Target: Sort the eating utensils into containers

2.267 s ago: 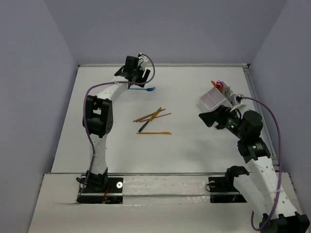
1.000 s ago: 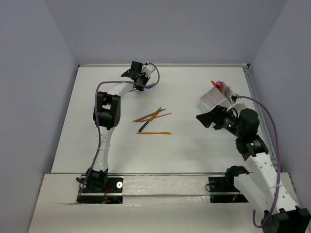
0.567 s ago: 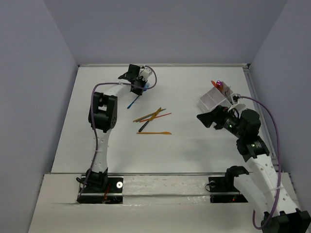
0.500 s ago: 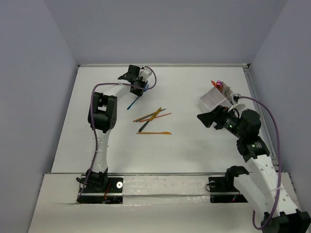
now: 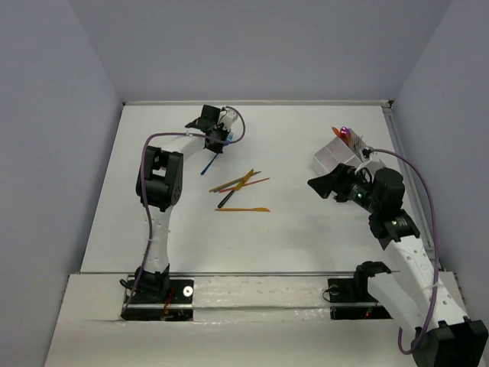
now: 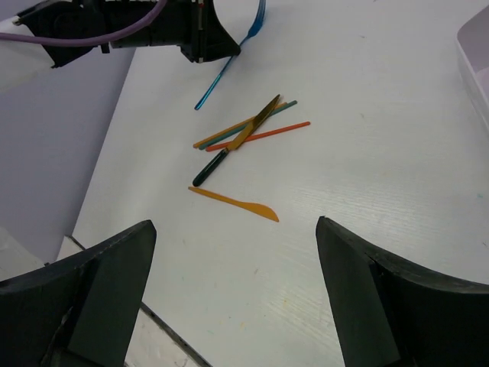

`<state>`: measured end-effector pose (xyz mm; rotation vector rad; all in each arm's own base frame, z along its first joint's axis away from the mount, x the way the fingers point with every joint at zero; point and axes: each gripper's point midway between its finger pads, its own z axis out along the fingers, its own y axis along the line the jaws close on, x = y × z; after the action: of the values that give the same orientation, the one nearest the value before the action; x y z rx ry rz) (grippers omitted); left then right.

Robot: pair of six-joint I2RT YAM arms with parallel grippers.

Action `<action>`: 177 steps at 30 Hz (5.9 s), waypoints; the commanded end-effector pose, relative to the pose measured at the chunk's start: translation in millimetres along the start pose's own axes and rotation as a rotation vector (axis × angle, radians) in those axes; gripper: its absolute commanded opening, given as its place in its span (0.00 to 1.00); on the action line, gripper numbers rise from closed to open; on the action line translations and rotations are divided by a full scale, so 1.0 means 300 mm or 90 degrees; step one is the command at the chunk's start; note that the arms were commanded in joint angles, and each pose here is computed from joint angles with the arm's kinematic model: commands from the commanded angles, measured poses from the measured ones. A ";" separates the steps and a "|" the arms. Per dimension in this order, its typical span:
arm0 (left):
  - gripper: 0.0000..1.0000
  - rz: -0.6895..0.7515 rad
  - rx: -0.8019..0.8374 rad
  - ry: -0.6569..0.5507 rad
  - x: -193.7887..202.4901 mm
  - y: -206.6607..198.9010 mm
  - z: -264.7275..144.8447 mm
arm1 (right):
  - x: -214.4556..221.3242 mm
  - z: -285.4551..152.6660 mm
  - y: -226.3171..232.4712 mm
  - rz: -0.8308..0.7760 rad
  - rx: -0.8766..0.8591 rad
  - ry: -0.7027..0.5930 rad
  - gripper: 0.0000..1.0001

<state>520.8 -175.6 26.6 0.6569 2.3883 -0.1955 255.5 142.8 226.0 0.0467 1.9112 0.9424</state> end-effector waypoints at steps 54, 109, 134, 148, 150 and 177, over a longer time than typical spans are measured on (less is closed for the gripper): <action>0.00 -0.052 0.352 -0.489 -0.349 -0.973 -0.904 | -0.181 0.336 0.178 0.098 -0.078 -0.072 0.51; 0.99 -0.086 0.276 -0.522 0.164 -0.792 -1.007 | -0.914 -0.215 -0.534 -0.239 0.778 -0.475 0.00; 0.99 -0.118 0.215 -0.503 0.179 -0.739 -0.967 | -0.751 -0.031 -0.688 -0.199 0.739 -0.339 0.27; 0.99 -0.130 0.164 -0.464 0.189 -0.717 -0.888 | -0.788 0.016 -0.574 -0.172 0.642 -0.288 0.91; 0.99 -0.137 0.138 -0.452 0.193 -0.701 -0.862 | -0.799 0.020 -0.531 -0.160 0.609 -0.289 0.94; 0.40 -0.223 -0.056 -0.139 0.324 -0.512 -0.519 | -0.128 0.084 -0.053 -0.039 0.099 -0.124 0.83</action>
<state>292.9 -215.8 75.0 0.1725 2.2498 -0.2620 307.6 112.6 212.6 0.2353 1.8899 0.5870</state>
